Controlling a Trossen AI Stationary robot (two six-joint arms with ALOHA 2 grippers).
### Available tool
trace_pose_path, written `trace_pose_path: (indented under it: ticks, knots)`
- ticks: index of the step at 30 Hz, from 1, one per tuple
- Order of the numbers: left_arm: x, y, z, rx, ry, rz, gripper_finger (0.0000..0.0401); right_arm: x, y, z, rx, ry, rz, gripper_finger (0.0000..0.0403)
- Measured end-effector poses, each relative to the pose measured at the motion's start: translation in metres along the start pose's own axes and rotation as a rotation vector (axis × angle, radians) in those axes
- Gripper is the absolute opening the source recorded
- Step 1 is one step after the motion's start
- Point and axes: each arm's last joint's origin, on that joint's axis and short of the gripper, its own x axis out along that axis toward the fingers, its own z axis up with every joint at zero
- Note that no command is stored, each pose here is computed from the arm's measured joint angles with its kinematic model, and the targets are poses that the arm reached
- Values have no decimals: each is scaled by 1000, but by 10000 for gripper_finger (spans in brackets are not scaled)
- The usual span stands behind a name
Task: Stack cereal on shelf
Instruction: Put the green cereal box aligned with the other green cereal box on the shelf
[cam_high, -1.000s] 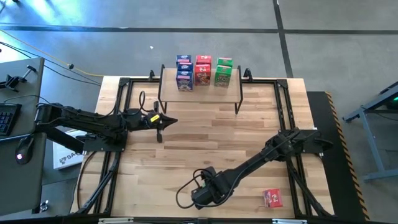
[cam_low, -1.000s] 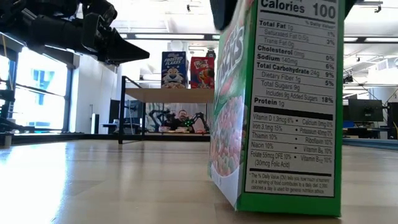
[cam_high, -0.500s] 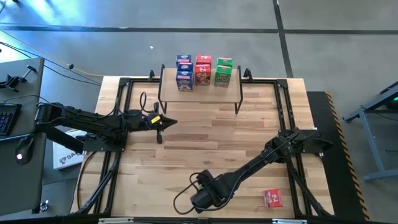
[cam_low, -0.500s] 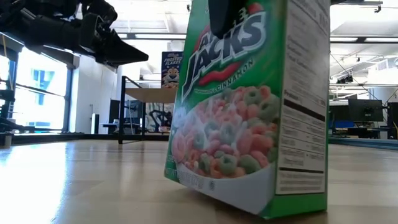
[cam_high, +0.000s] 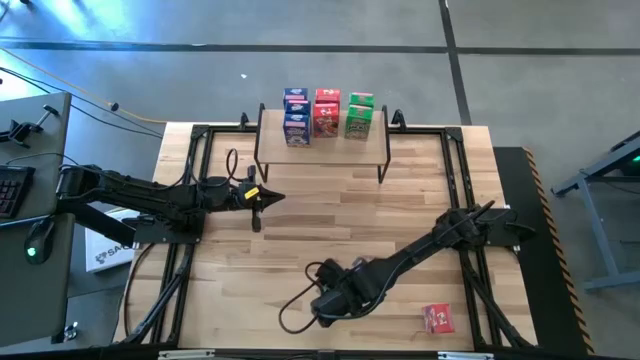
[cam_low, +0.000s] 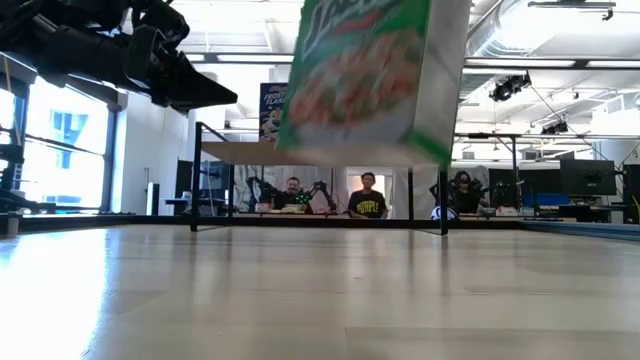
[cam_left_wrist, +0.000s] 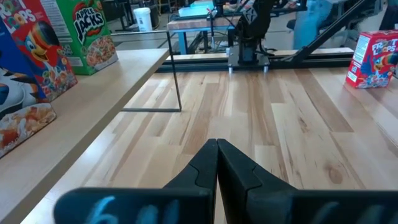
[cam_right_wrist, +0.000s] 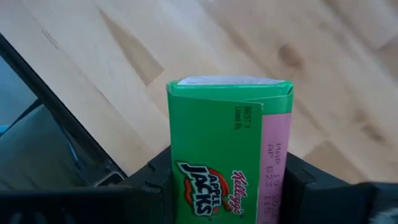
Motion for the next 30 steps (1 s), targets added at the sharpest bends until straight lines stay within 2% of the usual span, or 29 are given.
trace_pose_path:
  ticks: [5, 12, 15, 22, 26, 30]
  knots:
    - [0, 0, 0, 0, 1, 1, 1, -31, -21, 13, -109, -15, -31, 151]
    - [0, 4, 0, -5, 0, 19, 0, -71, -66, 46, -263, -5, -110, 151]
    - [1, 7, -1, -10, 2, 30, 0, -87, -84, 66, -379, -29, -88, 151]
    - [1, 17, 2, 3, -31, 68, 0, -116, -140, 119, -563, -87, -94, 151]
    - [2, 26, 3, 7, -50, 75, 0, -121, -178, 152, -662, -87, -122, 151]
    - [1, 34, 5, 16, -80, 76, 0, -120, -218, 183, -696, -66, -152, 151]
